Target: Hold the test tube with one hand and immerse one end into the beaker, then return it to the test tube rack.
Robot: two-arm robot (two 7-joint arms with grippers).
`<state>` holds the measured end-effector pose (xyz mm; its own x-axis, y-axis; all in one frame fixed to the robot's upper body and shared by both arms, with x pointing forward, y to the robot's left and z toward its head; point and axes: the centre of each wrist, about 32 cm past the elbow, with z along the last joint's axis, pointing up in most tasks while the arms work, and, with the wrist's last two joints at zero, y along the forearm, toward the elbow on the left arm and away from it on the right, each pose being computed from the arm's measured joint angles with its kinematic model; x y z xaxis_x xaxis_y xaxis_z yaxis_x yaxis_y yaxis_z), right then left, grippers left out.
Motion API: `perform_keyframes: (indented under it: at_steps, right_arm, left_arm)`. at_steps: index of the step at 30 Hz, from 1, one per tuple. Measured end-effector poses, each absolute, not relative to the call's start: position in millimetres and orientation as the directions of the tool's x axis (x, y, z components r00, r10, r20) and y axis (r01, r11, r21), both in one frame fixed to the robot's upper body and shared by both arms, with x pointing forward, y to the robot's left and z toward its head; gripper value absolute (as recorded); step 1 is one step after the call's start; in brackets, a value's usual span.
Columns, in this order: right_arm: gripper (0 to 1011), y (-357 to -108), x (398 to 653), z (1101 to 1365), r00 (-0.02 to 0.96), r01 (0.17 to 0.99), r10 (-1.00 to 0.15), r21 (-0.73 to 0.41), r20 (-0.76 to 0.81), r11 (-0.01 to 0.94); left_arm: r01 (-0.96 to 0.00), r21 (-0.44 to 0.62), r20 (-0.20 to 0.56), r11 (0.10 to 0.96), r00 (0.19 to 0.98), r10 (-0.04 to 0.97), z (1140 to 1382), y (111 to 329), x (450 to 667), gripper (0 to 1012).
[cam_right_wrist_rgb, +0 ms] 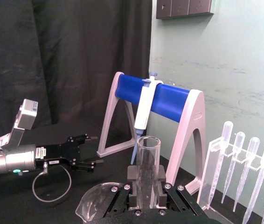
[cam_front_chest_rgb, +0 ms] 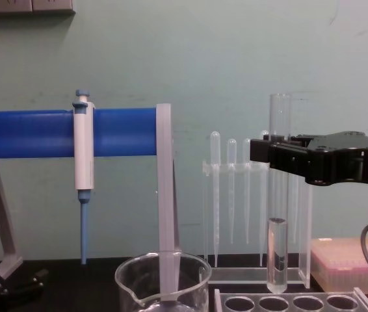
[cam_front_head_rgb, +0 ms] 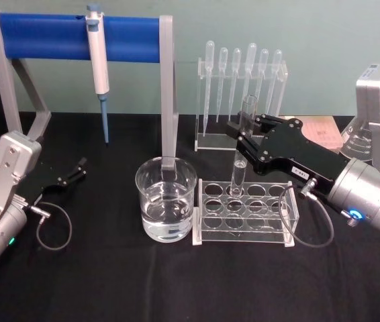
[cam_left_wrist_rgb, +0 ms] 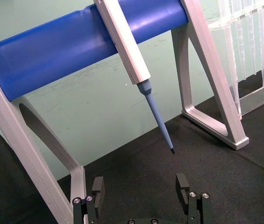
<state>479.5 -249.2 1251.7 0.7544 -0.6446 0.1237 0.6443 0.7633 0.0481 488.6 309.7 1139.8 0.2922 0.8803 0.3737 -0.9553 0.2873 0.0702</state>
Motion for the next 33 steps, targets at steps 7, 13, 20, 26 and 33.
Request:
perform_keyframes:
  at_steps: [7, 13, 20, 26, 33]
  right_arm:
    - [225, -249.2, 479.5, 1251.7, 0.754, 0.644, -0.645, 0.048, 0.124, 0.763]
    - [225, -249.2, 479.5, 1251.7, 0.755, 0.644, -0.644, 0.048, 0.124, 0.763]
    - [225, -249.2, 479.5, 1251.7, 0.755, 0.644, -0.644, 0.048, 0.124, 0.763]
    - [226, -249.2, 479.5, 1251.7, 0.754, 0.644, -0.645, 0.048, 0.124, 0.763]
    - [225, -249.2, 479.5, 1251.7, 0.755, 0.644, -0.644, 0.048, 0.124, 0.763]
  left_arm:
    - [-0.955, 0.070, 0.374, 0.287, 0.292, 0.880, 1139.8, 309.7, 488.6, 1000]
    - [-0.955, 0.070, 0.374, 0.287, 0.292, 0.880, 1139.8, 309.7, 488.6, 1000]
    - [-0.955, 0.070, 0.374, 0.287, 0.292, 0.880, 1139.8, 309.7, 488.6, 1000]
    - [-0.955, 0.070, 0.374, 0.287, 0.292, 0.880, 1139.8, 309.7, 488.6, 1000]
    - [-0.955, 0.070, 0.374, 0.287, 0.292, 0.880, 1139.8, 309.7, 488.6, 1000]
